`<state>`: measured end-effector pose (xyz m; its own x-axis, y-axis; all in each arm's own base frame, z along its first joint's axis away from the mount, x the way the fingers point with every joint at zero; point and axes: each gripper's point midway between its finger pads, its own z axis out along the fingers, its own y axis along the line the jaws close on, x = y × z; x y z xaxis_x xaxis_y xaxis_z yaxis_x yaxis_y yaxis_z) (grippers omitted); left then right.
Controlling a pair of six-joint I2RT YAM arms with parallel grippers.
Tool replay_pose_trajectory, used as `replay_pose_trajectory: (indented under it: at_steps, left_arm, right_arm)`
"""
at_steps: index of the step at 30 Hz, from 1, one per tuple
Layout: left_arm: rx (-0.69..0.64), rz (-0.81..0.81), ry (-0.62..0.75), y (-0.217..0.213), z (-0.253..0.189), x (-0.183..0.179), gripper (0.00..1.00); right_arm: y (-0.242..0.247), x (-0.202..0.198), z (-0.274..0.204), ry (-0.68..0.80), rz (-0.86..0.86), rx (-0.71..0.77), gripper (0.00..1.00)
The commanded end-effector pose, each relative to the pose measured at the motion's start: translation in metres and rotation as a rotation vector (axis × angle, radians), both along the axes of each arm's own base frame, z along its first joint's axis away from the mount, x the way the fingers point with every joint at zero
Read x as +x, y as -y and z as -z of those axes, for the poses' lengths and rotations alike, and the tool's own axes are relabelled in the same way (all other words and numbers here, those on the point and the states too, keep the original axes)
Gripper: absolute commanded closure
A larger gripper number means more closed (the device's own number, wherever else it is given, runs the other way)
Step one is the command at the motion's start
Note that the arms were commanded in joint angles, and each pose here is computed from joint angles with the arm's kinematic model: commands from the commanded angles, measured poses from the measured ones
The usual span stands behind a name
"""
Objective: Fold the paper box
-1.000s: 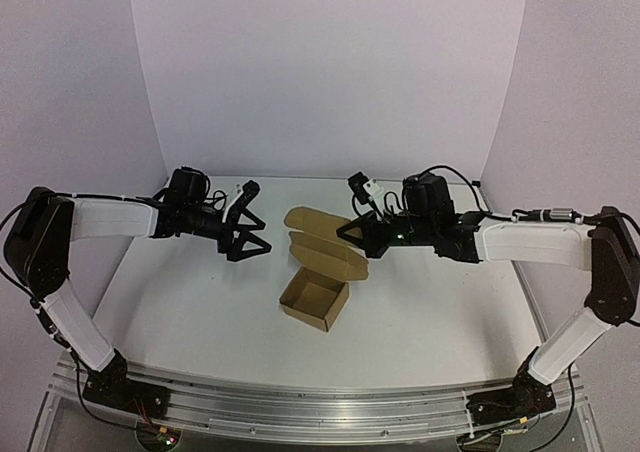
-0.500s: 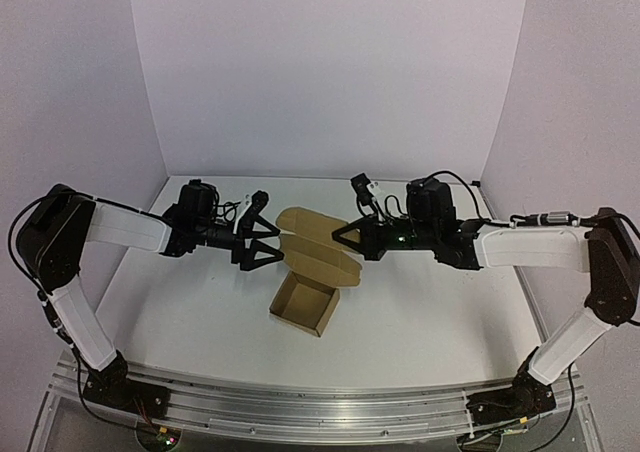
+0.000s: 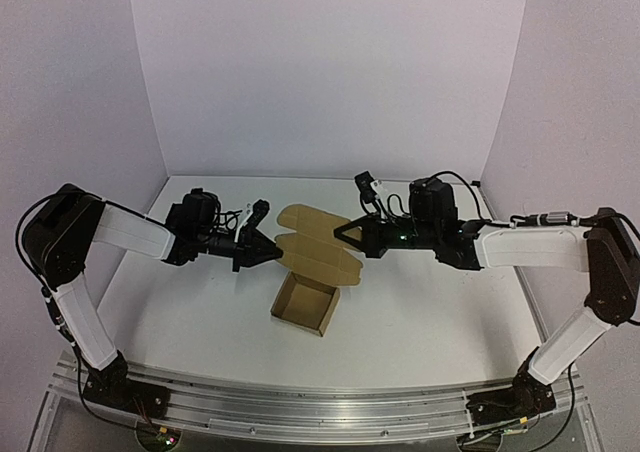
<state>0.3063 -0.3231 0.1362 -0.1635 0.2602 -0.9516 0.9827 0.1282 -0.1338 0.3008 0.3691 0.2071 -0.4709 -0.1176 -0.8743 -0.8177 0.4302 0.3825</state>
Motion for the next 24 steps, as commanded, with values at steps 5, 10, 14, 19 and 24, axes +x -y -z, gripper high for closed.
replay_pose_trajectory:
  at_steps: [5, 10, 14, 19, 24]
  left_arm:
    - [-0.010, -0.030, 0.097, 0.012, -0.013, -0.010, 1.00]
    - [0.011, -0.072, 0.097, 0.015, -0.009, -0.014, 1.00]
    - [0.033, -0.064, 0.111, 0.020, -0.004, -0.026, 1.00]
    - [0.037, -0.082, 0.041, 0.028, -0.007, -0.027, 0.94]
    - [0.073, -0.102, -0.028, 0.021, 0.010, -0.033, 0.88]
  right_arm:
    - [-0.003, 0.034, -0.002, -0.019, 0.153, 0.049, 1.00]
    - [-0.002, 0.046, 0.003, -0.047, 0.276, 0.058, 1.00]
    - [-0.011, 0.046, 0.001, -0.053, 0.302, 0.066, 1.00]
    - [-0.023, 0.048, -0.005, -0.040, 0.316, 0.075, 1.00]
    - [-0.030, 0.043, -0.003, -0.032, 0.288, 0.064, 1.00]
